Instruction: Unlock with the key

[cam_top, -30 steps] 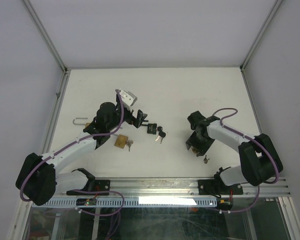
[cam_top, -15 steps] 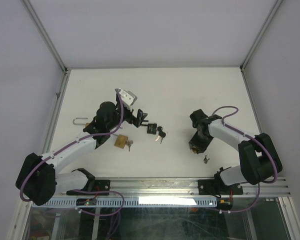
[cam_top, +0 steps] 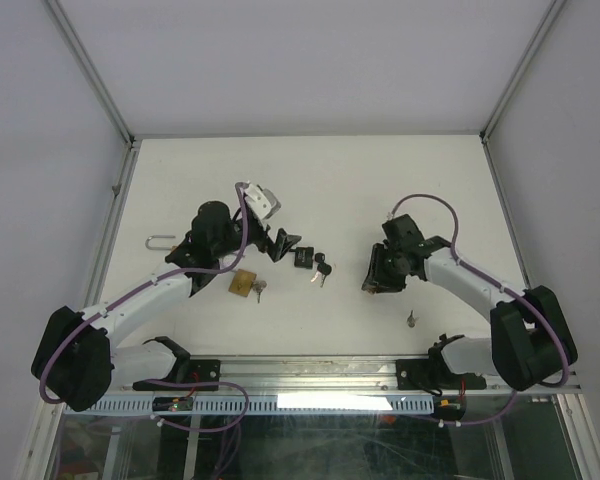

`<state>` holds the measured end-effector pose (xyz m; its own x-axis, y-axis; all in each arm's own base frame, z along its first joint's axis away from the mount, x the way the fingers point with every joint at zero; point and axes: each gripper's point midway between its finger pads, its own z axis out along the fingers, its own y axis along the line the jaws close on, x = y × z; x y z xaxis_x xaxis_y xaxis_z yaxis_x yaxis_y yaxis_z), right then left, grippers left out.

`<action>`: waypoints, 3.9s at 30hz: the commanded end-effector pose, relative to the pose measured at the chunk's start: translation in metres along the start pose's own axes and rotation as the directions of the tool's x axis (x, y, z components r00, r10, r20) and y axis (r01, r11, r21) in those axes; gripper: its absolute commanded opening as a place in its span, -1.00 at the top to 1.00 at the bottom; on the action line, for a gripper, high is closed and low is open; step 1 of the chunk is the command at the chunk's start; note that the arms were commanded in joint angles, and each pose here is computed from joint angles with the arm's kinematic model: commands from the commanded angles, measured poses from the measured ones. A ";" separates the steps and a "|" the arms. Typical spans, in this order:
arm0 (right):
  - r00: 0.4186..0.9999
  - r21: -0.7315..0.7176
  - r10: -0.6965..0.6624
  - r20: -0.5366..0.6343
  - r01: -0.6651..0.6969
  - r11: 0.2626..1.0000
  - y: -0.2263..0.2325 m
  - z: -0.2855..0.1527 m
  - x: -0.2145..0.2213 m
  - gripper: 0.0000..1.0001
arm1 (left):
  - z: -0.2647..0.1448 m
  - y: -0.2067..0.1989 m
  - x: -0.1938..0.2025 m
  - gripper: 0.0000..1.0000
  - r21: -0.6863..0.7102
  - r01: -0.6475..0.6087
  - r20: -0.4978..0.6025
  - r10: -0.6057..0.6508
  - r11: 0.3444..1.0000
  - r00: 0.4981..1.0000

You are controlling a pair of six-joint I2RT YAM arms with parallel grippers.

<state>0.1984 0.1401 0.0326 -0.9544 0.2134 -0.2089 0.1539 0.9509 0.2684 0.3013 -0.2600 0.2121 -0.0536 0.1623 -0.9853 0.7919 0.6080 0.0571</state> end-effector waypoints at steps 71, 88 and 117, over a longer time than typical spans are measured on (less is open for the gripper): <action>0.239 -0.380 -0.642 0.729 0.921 -0.089 0.232 -0.197 0.019 1.00 | -0.063 -0.108 -0.077 1.00 -0.055 -0.929 0.736 0.614 -0.365 -0.285; 0.546 -0.242 -0.394 0.739 0.761 0.601 0.153 -0.190 -0.081 -0.99 | -0.101 -0.045 0.070 1.00 0.779 -0.236 -0.473 0.791 0.581 0.388; 0.675 0.351 -0.216 0.705 -0.068 0.934 -0.038 -0.203 -0.122 -0.99 | -0.038 -0.061 0.157 1.00 -0.083 0.135 -0.996 -0.088 0.987 0.029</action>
<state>0.2619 0.0499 0.2229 -0.5676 0.0298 -0.8228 0.1901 0.9771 -0.0958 0.2137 -0.2408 0.0642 -0.5962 0.7930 0.1251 0.7843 0.6086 -0.1198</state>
